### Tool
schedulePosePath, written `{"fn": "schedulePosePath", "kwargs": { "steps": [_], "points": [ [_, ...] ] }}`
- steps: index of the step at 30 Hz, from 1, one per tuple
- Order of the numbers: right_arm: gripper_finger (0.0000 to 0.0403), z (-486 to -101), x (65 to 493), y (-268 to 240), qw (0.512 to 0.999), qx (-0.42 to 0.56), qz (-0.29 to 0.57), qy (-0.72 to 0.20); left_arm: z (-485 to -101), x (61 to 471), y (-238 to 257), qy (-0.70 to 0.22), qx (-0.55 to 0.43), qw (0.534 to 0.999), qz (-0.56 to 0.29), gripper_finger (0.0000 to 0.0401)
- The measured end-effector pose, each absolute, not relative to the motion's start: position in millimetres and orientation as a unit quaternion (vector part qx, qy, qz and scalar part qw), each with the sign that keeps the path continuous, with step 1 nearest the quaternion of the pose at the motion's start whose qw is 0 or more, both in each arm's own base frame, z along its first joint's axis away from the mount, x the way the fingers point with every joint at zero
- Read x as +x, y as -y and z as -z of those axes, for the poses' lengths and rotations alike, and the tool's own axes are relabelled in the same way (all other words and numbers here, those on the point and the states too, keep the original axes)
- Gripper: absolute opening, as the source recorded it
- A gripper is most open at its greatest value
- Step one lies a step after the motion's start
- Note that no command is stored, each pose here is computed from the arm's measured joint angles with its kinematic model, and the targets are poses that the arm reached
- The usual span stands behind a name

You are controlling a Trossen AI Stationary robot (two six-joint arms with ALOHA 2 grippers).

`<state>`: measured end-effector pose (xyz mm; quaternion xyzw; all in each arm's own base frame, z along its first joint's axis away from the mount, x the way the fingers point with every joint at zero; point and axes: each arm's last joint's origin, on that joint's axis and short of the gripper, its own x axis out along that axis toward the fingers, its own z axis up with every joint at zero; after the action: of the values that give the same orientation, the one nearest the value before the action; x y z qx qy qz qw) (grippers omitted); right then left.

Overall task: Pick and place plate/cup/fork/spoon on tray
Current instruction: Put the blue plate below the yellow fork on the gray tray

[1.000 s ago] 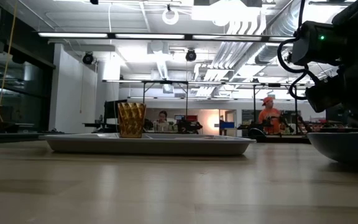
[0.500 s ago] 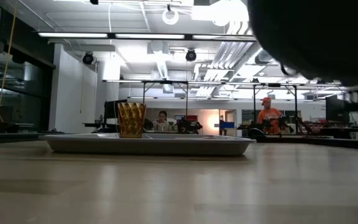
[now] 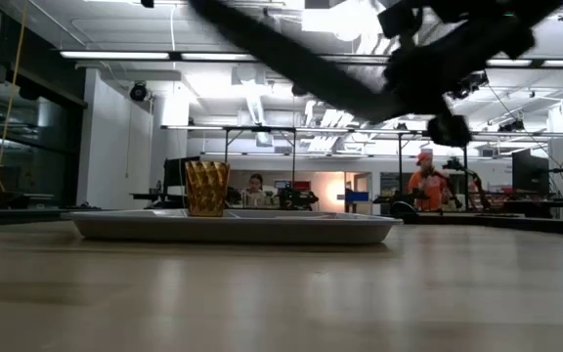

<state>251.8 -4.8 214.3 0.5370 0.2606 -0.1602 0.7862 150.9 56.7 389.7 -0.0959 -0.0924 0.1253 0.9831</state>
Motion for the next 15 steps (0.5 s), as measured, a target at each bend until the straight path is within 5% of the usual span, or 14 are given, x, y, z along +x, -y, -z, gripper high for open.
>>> {"fn": "schedulePosePath", "kwargs": {
  "steps": [5,15],
  "points": [
    [0.0001,-209.0,277.4,40.0,0.767,0.502,0.275,-0.291,-389.7,150.8,-57.0,0.093,-0.096,0.983,-0.130,0.0167],
    [0.0000,-171.3,313.8,95.0,0.735,0.491,0.277,-0.377,-389.7,150.8,-57.0,0.093,-0.096,0.982,-0.130,0.0167]
  ]
}}
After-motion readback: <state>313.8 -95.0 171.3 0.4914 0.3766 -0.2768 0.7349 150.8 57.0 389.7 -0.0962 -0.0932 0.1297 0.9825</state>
